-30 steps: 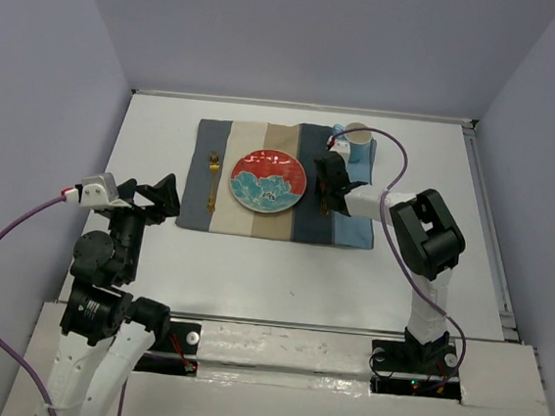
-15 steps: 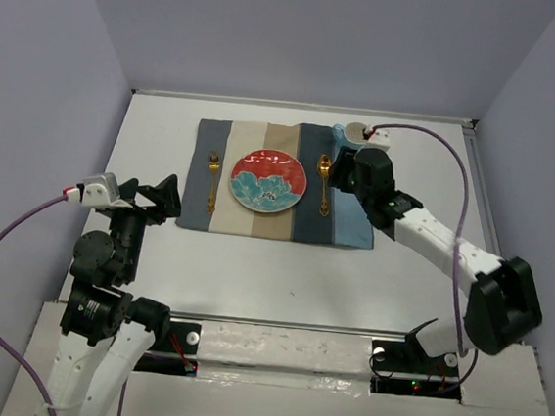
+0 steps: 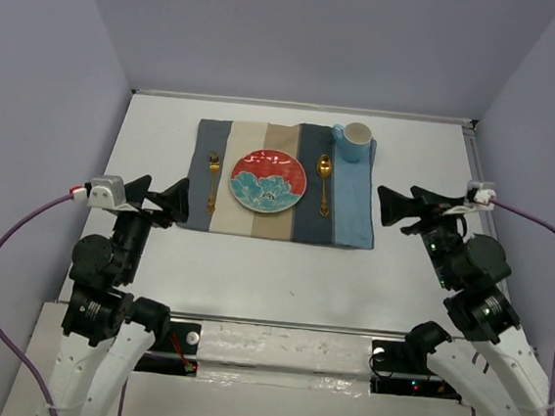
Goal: Set the dinner table for one person
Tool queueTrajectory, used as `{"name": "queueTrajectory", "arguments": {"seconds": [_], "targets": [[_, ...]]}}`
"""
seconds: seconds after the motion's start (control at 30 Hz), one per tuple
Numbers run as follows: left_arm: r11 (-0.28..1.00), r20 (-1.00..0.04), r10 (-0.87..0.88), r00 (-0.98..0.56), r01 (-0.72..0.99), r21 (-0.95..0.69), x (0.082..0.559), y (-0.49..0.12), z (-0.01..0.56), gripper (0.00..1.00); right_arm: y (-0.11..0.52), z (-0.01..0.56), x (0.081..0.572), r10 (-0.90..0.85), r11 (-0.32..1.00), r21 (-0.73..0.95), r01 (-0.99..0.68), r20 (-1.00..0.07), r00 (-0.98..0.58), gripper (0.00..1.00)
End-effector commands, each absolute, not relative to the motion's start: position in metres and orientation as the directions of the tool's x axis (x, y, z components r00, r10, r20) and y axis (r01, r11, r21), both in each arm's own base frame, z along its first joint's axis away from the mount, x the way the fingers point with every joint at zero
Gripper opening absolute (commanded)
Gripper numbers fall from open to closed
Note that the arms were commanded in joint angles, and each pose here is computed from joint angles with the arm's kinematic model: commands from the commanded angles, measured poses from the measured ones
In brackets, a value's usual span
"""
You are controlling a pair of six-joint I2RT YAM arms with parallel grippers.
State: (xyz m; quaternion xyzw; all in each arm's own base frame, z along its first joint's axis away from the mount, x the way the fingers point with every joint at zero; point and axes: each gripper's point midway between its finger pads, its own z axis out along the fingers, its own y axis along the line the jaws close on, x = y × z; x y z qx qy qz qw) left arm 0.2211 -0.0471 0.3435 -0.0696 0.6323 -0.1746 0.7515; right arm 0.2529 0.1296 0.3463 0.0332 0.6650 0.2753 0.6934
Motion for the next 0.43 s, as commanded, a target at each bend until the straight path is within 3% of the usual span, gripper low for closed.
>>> {"name": "queueTrajectory", "arguments": {"seconds": [0.0,0.4], "targets": [[0.908,-0.905,-0.368,0.212,0.293,-0.301,0.213,-0.061,0.366,0.99,0.106,0.333,0.242,0.393,0.885,0.382,-0.266,-0.919,-0.013,1.0],[0.867,-0.912,-0.365,0.186,0.426,-0.26,0.211,-0.088,0.369,0.99,0.102,0.339,0.236,0.411,0.878,0.398,-0.266,-0.911,-0.005,1.0]]}}
